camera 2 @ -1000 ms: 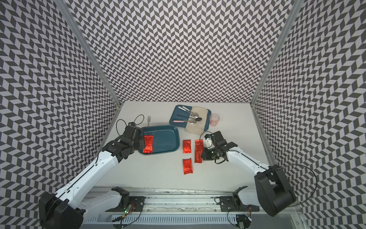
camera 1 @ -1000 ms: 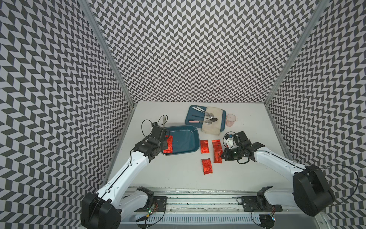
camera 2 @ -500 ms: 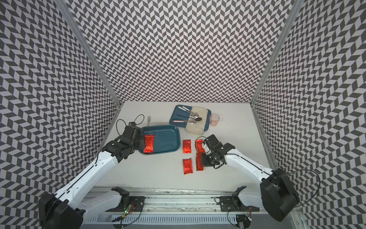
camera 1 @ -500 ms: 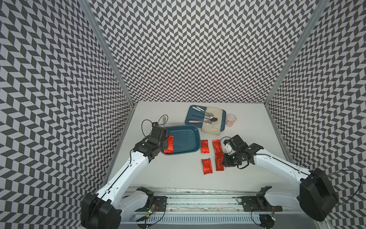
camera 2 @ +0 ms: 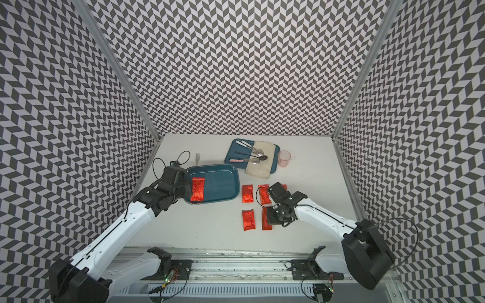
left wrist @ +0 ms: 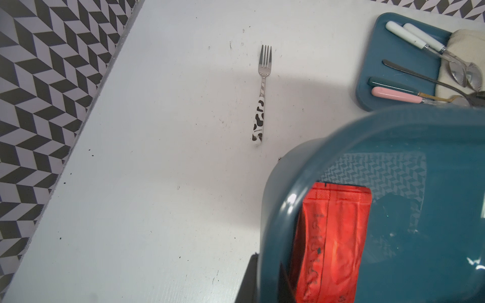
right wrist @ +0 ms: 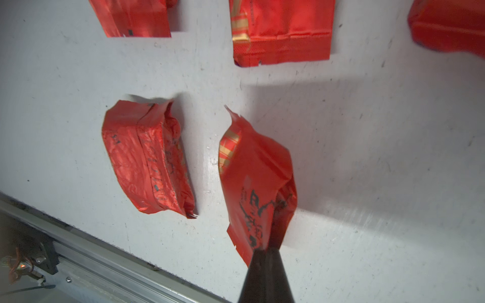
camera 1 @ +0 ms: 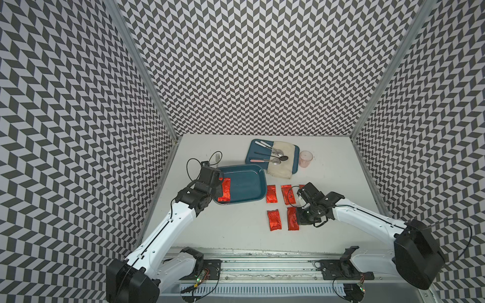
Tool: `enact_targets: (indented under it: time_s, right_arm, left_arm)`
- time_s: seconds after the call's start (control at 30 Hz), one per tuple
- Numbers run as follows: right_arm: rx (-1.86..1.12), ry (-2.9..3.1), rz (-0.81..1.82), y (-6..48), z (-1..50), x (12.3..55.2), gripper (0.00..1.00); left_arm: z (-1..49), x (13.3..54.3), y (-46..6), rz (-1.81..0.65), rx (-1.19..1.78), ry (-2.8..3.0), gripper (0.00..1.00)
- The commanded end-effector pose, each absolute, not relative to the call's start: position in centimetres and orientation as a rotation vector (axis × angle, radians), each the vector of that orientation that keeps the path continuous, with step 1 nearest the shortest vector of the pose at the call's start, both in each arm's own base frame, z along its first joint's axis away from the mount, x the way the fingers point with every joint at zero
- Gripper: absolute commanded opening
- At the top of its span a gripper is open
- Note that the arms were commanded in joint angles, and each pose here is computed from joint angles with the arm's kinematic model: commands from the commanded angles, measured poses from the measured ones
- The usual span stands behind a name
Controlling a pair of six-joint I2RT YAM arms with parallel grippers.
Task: Take the tea bags out of the storage box
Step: Place the tea bag at the center of the board.
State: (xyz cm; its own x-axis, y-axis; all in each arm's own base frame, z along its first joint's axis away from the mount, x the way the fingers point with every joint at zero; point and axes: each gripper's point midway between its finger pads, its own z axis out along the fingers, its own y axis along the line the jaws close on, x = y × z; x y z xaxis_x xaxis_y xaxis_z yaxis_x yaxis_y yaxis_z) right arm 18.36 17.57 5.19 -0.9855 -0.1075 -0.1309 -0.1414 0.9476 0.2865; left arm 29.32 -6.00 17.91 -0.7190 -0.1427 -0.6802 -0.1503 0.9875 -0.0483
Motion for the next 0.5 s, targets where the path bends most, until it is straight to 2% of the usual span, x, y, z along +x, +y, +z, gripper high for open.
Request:
enact_targets:
  time_s: [0.0, 0.2, 0.4, 0.47]
  right_arm:
    - [-0.184, 3.004, 0.388, 17.03, 4.55, 18.17, 0.00]
    - [-0.168, 3.002, 0.339, 16.55, 4.34, 18.34, 0.02]
    - [-0.171, 3.013, 0.294, 16.43, 3.72, 18.62, 0.14]
    - [-0.178, 3.010, 0.272, 16.38, 3.79, 18.73, 0.15]
  left_arm:
    - [18.74, 29.73, -6.09, -0.018, -0.210, 2.340, 0.00]
    - [18.63, 29.79, -6.13, -0.016, -0.209, 2.344, 0.00]
    - [18.52, 29.85, -6.19, -0.015, -0.207, 2.348, 0.00]
    - [18.49, 29.86, -6.14, -0.012, -0.208, 2.349, 0.00]
